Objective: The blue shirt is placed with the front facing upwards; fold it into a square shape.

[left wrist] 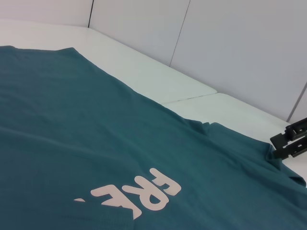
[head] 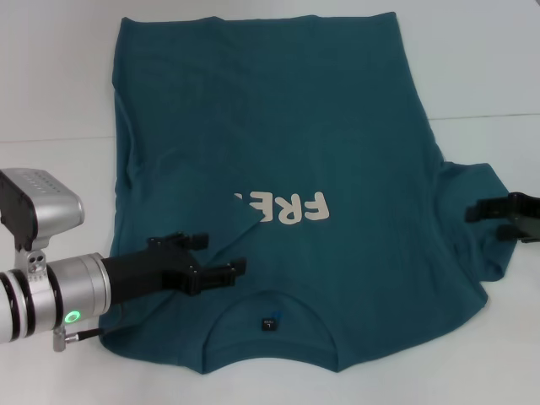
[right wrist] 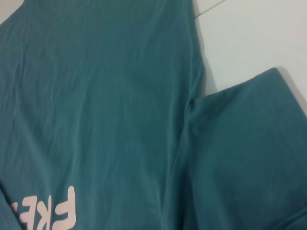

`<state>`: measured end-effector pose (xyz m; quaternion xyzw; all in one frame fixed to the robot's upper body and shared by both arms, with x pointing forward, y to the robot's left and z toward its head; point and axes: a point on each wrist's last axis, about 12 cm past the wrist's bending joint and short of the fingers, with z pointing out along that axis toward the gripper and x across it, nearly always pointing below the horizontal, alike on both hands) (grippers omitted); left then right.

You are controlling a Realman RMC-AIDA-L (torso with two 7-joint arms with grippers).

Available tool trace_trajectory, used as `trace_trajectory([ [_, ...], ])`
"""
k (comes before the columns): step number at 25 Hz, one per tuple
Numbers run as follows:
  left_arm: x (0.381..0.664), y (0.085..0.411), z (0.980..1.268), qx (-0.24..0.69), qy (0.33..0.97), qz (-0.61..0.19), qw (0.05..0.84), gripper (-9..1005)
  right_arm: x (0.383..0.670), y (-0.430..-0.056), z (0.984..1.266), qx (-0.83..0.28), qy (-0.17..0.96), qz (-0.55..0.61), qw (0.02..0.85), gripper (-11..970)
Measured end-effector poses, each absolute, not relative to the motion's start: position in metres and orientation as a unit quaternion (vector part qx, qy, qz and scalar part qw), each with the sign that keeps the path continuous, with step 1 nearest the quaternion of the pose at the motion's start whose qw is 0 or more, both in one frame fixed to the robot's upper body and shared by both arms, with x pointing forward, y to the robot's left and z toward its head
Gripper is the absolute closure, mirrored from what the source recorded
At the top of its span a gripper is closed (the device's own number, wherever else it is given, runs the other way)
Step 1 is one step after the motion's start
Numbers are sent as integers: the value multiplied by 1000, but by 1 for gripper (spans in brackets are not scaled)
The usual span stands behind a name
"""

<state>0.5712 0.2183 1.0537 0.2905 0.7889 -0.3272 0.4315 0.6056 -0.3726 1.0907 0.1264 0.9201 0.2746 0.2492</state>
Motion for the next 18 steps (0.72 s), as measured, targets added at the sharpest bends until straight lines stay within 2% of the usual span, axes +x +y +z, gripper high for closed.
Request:
trace_trajectory([
  [9, 572, 218, 1054, 292, 788, -327, 431, 121, 603, -391, 1105, 119, 925, 273, 237, 192],
  [18, 571, 217, 1052, 291, 792, -324, 429, 121, 607, -393, 1113, 100, 942, 247, 206, 184],
])
